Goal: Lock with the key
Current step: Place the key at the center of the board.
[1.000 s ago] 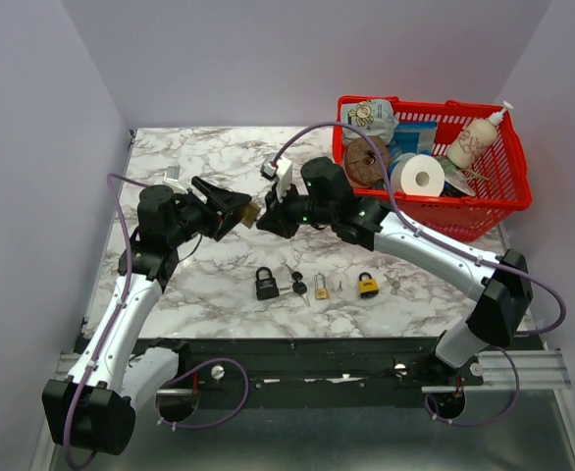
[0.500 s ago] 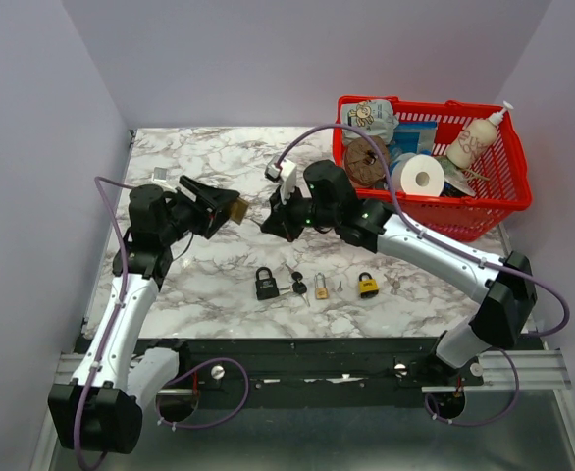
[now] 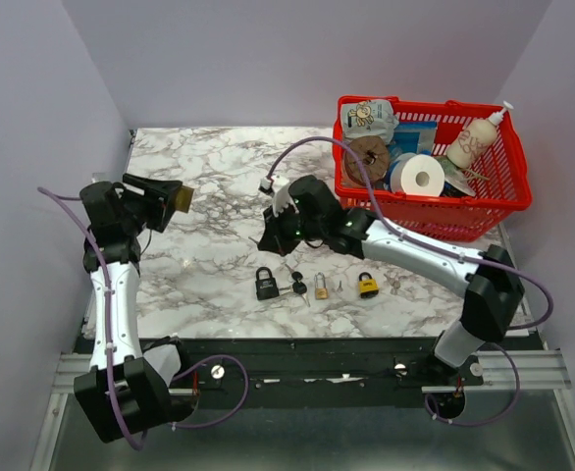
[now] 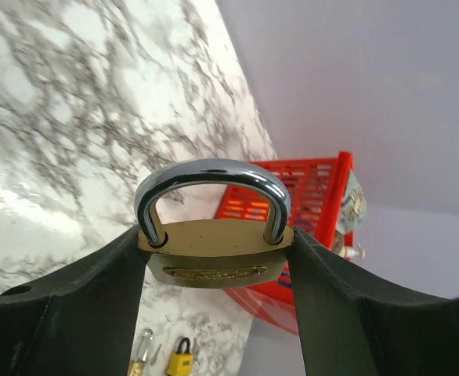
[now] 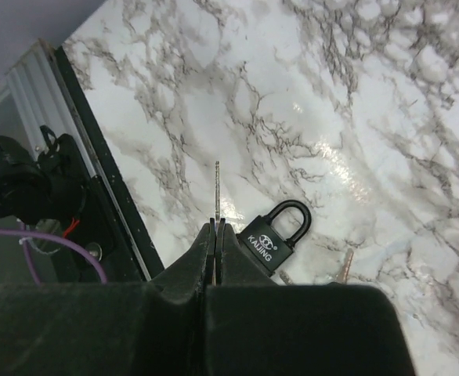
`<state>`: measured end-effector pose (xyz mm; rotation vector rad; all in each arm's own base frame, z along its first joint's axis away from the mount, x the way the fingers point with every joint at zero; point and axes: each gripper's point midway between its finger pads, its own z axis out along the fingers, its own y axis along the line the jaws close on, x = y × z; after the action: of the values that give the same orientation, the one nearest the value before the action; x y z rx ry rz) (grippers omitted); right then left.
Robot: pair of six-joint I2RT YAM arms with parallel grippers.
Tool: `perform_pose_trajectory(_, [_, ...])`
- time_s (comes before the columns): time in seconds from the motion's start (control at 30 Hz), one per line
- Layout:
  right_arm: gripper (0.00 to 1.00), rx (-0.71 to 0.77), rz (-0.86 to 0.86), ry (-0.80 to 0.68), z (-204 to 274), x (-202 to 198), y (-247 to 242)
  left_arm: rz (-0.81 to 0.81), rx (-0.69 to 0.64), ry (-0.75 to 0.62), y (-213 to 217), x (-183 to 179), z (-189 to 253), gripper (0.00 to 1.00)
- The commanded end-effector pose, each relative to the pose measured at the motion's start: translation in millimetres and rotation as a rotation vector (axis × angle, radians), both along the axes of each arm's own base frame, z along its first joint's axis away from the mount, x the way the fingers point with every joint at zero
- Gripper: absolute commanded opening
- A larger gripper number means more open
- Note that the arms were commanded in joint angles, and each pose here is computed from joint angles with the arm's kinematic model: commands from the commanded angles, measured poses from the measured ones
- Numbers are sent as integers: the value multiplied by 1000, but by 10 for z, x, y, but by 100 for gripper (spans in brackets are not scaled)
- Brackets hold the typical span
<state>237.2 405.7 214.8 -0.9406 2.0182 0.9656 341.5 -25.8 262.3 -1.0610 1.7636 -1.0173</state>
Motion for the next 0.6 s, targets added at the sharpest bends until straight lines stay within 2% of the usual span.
perform_pose_trajectory(0.0, [1,-85,-93,157,-496,-60,253,60,96,-54,341,-106,220,0])
perform_pose_trajectory(0.2, [1,-28,-211,303,-650,-146,591,98,131,6,548,-225,47,0])
perform_pose_trajectory(0.33, [1,-64,-235,291,-855,-171,800,65,100,40,468,-291,-125,0])
perform_pose_trajectory(0.57, [1,-134,-339,378,-1325,-148,785,26,139,81,409,-418,-286,0])
